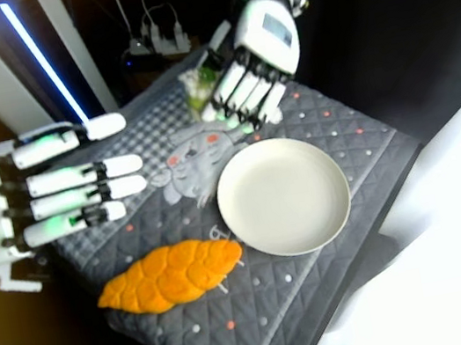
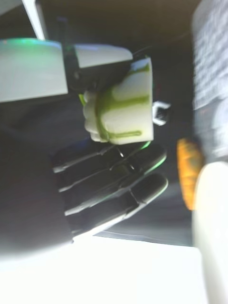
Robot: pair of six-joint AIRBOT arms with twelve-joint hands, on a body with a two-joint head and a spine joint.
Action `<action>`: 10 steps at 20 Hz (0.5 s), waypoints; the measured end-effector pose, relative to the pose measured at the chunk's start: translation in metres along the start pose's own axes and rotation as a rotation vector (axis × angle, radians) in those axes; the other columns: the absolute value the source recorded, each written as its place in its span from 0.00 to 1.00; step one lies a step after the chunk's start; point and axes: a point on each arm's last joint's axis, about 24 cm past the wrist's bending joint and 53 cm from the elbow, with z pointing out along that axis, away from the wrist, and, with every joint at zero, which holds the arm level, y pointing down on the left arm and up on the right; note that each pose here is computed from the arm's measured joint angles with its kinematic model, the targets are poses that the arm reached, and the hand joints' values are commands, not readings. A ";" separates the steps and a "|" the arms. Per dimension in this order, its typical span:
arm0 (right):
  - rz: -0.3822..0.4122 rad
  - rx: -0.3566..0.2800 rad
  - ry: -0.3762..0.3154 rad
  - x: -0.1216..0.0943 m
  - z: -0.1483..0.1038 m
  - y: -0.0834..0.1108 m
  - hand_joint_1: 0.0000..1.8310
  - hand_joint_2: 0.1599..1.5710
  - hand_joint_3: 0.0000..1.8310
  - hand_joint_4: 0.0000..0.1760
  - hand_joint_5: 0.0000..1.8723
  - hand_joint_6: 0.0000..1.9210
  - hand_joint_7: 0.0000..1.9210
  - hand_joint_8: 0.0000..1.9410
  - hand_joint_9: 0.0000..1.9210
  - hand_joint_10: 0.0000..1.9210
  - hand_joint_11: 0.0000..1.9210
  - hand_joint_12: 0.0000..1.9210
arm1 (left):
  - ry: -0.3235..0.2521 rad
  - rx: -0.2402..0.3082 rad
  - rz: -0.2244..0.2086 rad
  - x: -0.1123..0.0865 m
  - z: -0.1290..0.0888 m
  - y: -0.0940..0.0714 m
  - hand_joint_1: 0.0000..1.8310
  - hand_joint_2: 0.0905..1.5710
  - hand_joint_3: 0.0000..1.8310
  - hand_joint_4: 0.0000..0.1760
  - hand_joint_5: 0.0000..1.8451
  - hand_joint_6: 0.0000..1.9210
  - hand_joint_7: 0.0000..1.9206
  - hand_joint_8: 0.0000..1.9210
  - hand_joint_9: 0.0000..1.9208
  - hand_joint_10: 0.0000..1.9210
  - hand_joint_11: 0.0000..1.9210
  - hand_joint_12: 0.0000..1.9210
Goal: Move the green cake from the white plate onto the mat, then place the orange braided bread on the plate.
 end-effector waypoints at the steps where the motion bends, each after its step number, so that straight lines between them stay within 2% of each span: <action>1: 0.001 -0.001 -0.001 0.000 0.000 0.000 0.28 0.65 0.00 0.73 0.08 0.00 0.23 0.01 0.24 0.00 0.00 0.80 | 0.015 -0.001 -0.001 0.005 0.003 0.000 0.69 0.62 0.00 0.26 0.70 0.23 0.61 0.36 0.54 0.30 0.36 0.64; 2: 0.002 0.000 0.001 0.001 0.000 0.000 0.30 0.64 0.00 0.64 0.10 0.01 0.24 0.01 0.24 0.00 0.00 0.79 | 0.033 -0.004 0.001 0.012 0.005 0.002 0.69 0.62 0.00 0.25 0.70 0.24 0.60 0.37 0.53 0.29 0.32 0.65; 3: 0.002 -0.001 0.002 0.001 0.000 0.000 0.32 0.64 0.00 0.32 0.16 0.01 0.24 0.00 0.24 0.00 0.00 0.78 | 0.049 -0.012 -0.013 0.020 0.006 0.006 0.69 0.62 0.00 0.26 0.69 0.25 0.60 0.36 0.53 0.27 0.32 0.63; 4: 0.002 -0.001 0.002 0.001 0.000 0.000 0.31 0.63 0.00 0.17 0.20 0.01 0.24 0.00 0.24 0.00 0.00 0.78 | 0.058 -0.022 -0.018 0.024 0.006 0.011 0.69 0.62 0.00 0.25 0.70 0.24 0.61 0.35 0.55 0.24 0.33 0.61; 5: 0.002 0.000 0.000 0.001 0.000 0.000 0.29 0.63 0.00 0.33 0.20 0.01 0.25 0.00 0.24 0.00 0.01 0.79 | 0.063 -0.040 -0.043 0.027 0.005 0.019 0.69 0.62 0.00 0.21 0.71 0.22 0.61 0.36 0.55 0.23 0.32 0.61; 6: 0.002 0.000 0.000 0.001 0.000 0.000 0.31 0.64 0.00 0.32 0.23 0.01 0.25 0.00 0.24 0.00 0.00 0.78 | 0.068 -0.073 -0.074 0.032 0.003 0.034 0.69 0.63 0.00 0.17 0.71 0.20 0.59 0.39 0.55 0.23 0.32 0.63; 7: 0.002 -0.001 0.001 0.001 0.000 0.000 0.31 0.64 0.00 0.32 0.23 0.01 0.25 0.00 0.24 0.00 0.00 0.78 | 0.068 -0.078 -0.079 0.032 0.003 0.036 0.69 0.63 0.00 0.17 0.71 0.20 0.59 0.39 0.55 0.23 0.32 0.63; 8: 0.002 -0.001 0.002 0.001 0.000 0.000 0.32 0.64 0.00 0.18 0.24 0.01 0.25 0.00 0.24 0.00 0.00 0.77 | 0.083 -0.091 -0.094 0.039 0.003 0.041 0.69 0.63 0.00 0.14 0.71 0.18 0.59 0.41 0.55 0.26 0.32 0.65; 9: 0.003 0.000 0.002 0.001 0.000 0.000 0.36 0.63 0.00 0.11 0.23 0.01 0.25 0.00 0.24 0.00 0.00 0.77 | 0.092 -0.093 -0.093 0.042 0.003 0.042 0.69 0.62 0.00 0.12 0.72 0.17 0.59 0.41 0.54 0.28 0.33 0.65; 10: 0.003 -0.001 0.002 0.001 0.000 0.000 0.38 0.63 0.00 0.29 0.21 0.00 0.25 0.00 0.25 0.00 0.00 0.77 | 0.095 -0.093 -0.091 0.043 0.003 0.042 0.69 0.62 0.00 0.11 0.72 0.16 0.60 0.41 0.54 0.30 0.33 0.66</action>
